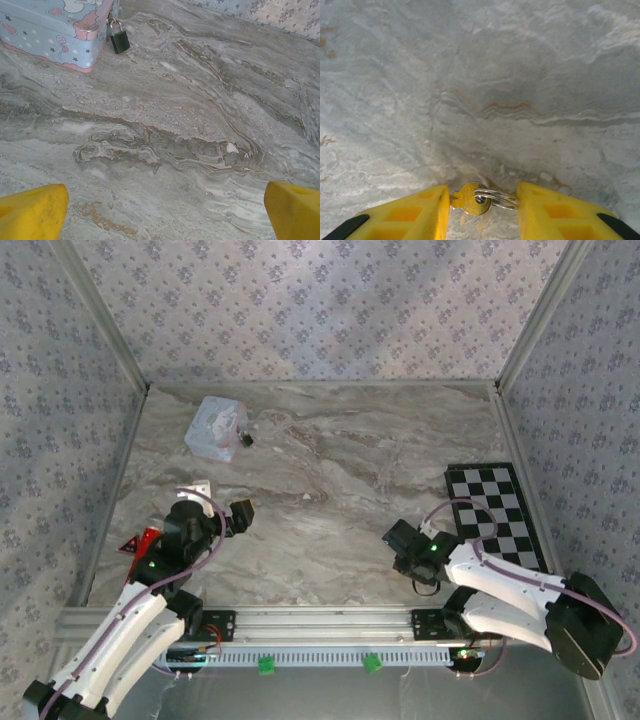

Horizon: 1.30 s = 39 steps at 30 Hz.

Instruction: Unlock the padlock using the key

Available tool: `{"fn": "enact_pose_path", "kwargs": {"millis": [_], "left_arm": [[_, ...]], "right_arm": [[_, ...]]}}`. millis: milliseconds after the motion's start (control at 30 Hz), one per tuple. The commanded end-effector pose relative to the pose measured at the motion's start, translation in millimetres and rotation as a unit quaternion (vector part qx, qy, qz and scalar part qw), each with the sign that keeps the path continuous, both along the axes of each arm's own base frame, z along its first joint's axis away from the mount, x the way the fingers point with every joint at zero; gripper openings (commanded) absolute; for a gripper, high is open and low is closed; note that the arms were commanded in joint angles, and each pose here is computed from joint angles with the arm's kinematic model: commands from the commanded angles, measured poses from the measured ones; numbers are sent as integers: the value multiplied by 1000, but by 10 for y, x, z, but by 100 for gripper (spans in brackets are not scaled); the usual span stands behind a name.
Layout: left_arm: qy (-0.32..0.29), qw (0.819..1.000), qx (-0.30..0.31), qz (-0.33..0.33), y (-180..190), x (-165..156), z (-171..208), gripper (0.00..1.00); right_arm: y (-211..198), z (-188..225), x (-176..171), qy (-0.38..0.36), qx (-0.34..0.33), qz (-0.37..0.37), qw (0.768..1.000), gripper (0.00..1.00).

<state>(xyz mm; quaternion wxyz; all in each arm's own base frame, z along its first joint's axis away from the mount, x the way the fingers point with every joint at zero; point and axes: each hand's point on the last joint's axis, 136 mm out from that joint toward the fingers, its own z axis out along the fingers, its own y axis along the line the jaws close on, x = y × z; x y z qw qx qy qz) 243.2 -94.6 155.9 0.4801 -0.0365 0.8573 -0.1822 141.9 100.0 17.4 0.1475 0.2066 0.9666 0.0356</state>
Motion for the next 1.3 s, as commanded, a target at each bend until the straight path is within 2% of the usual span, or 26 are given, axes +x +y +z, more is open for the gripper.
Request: {"fn": "enact_pose_path", "kwargs": {"millis": [0, 267, 433, 933, 1267], "left_arm": [[-4, 1000, 11, -1, 2, 19, 7, 100], [1, 1000, 14, -1, -2, 34, -21, 100], [1, 1000, 14, 0, 0, 36, -25, 100], [3, 1000, 19, 2, 10, 45, -48, 100], [3, 1000, 19, 2, 9, 47, -46, 100]], "right_arm": [[183, 94, 11, -6, 27, -5, 1000, 39], [238, 121, -1, -13, 27, 14, 999, 41], [119, 120, -42, 3, 12, 22, 1000, 41], [31, -2, 48, 11, 1, 24, 1000, 35], [90, -68, 80, 16, 3, 32, 999, 24]]}}
